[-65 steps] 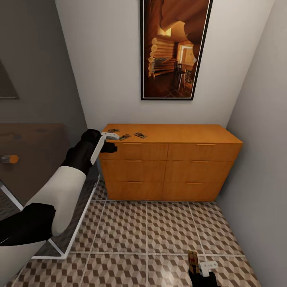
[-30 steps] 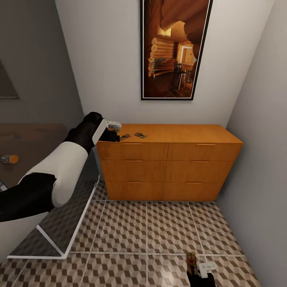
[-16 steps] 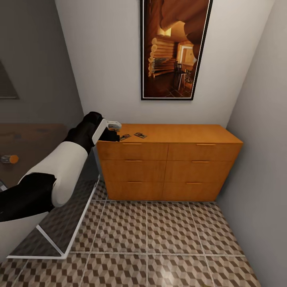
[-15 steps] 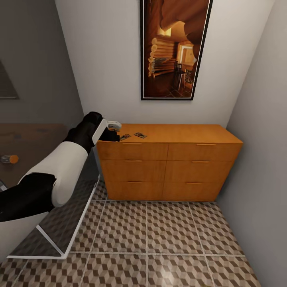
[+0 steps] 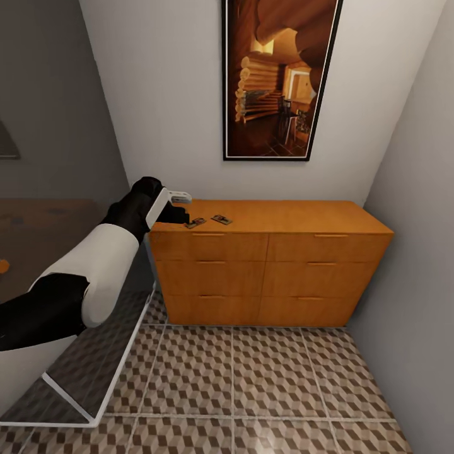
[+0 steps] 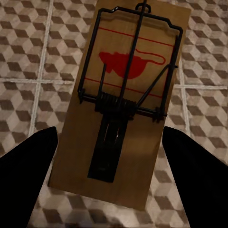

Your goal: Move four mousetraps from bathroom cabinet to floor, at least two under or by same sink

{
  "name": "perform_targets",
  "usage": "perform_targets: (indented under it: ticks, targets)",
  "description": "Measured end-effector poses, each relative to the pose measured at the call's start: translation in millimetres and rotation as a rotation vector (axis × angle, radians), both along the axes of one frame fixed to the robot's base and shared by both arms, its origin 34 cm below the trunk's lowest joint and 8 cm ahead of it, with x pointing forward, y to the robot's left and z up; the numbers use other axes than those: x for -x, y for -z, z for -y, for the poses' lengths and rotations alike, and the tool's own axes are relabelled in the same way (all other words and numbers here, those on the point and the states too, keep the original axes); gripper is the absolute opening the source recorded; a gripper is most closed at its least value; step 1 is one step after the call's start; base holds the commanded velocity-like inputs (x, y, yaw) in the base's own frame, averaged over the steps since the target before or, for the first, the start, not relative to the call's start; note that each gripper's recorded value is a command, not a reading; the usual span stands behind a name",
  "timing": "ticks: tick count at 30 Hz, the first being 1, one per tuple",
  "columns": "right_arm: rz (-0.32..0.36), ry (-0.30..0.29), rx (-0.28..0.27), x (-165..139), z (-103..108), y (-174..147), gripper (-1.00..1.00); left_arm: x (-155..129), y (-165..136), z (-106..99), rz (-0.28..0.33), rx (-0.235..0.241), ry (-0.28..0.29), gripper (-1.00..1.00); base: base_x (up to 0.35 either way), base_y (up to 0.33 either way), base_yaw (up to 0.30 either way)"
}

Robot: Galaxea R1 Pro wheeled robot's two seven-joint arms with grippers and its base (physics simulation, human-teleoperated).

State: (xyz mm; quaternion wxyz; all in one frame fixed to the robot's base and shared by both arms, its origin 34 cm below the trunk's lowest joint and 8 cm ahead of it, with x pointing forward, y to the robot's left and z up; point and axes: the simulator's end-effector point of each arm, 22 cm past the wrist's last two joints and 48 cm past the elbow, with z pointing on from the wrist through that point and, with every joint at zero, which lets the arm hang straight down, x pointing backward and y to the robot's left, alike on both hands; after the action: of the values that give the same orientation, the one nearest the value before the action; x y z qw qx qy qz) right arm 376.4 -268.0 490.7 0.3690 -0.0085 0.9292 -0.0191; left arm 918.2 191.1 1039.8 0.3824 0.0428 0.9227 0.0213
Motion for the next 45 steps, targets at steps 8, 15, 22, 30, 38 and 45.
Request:
perform_targets:
  ticks: [8,15,22,30,38,45]
  targets:
    - [-0.001,-0.002,-0.002,0.2,-0.7,0.1,-1.0,0.2,0.4,0.5,-0.001,0.0,0.001,1.0,0.318,0.0,0.0]
    - [-0.002,-0.003,-0.002,0.8,-0.8,0.3,-1.0,0.5,1.3,1.8,-0.003,-0.001,0.003,1.0,0.318,0.0,0.0]
    - [-0.003,-0.003,-0.002,1.0,-0.9,0.5,-1.0,0.6,2.6,2.4,-0.006,-0.002,0.004,1.0,0.229,0.0,0.0]
    - [-0.004,-0.003,-0.002,1.1,-0.8,0.8,-1.0,1.1,3.9,10.3,-0.008,-0.002,0.016,1.0,0.034,0.0,0.0]
    - [-0.004,-0.003,-0.002,1.4,-0.8,0.8,-1.0,7.2,6.2,45.7,-0.028,0.094,0.173,1.0,0.001,0.0,0.0]
    - [-0.004,-0.003,-0.002,1.2,-0.8,0.8,-1.0,11.2,13.0,42.8,-0.045,0.057,0.24,1.0,0.0,0.0,0.0]
